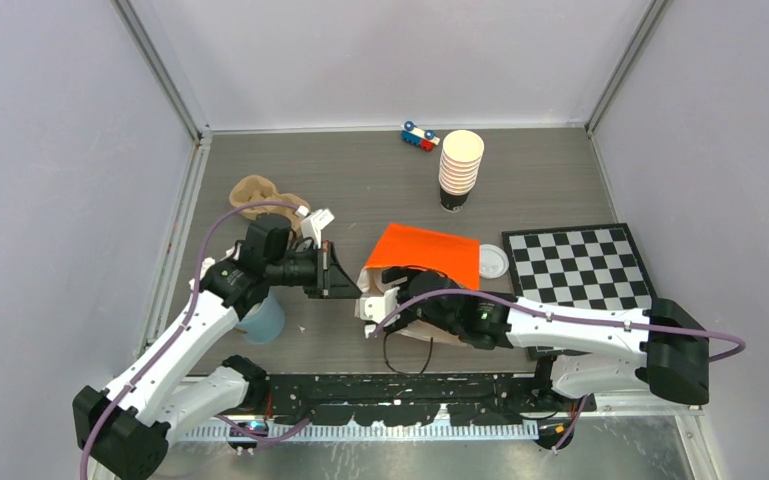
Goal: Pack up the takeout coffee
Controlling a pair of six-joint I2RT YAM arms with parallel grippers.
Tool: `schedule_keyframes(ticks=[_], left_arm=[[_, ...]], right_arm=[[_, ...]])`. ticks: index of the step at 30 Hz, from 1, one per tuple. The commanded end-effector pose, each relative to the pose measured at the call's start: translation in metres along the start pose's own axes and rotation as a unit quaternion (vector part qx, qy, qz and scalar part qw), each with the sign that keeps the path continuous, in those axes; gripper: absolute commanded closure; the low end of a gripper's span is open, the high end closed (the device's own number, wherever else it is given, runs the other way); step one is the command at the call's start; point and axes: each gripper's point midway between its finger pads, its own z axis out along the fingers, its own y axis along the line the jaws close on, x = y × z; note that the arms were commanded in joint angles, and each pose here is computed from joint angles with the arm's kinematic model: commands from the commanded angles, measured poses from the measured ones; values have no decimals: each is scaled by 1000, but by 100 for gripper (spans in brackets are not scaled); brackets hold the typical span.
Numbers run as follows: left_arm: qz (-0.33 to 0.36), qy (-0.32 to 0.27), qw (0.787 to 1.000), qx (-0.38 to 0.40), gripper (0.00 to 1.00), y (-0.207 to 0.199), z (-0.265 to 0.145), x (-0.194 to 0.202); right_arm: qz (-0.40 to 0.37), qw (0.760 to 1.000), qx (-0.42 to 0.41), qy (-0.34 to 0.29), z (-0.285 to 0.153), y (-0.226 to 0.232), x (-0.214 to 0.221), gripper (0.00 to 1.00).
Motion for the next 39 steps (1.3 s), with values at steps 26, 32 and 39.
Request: schedule_keyframes(ticks=[26, 32, 39], left_arm=[[-23, -8, 999, 44, 100, -31, -3, -17], [-25, -7, 999, 43, 100, -31, -4, -16], [-28, 0, 999, 44, 100, -28, -2, -13]], right_arm=[[-96, 995, -8, -3, 9, 8, 23, 26], [-93, 996, -15, 5, 10, 14, 28, 25], [-78, 997, -10, 17, 11, 12, 35, 25]])
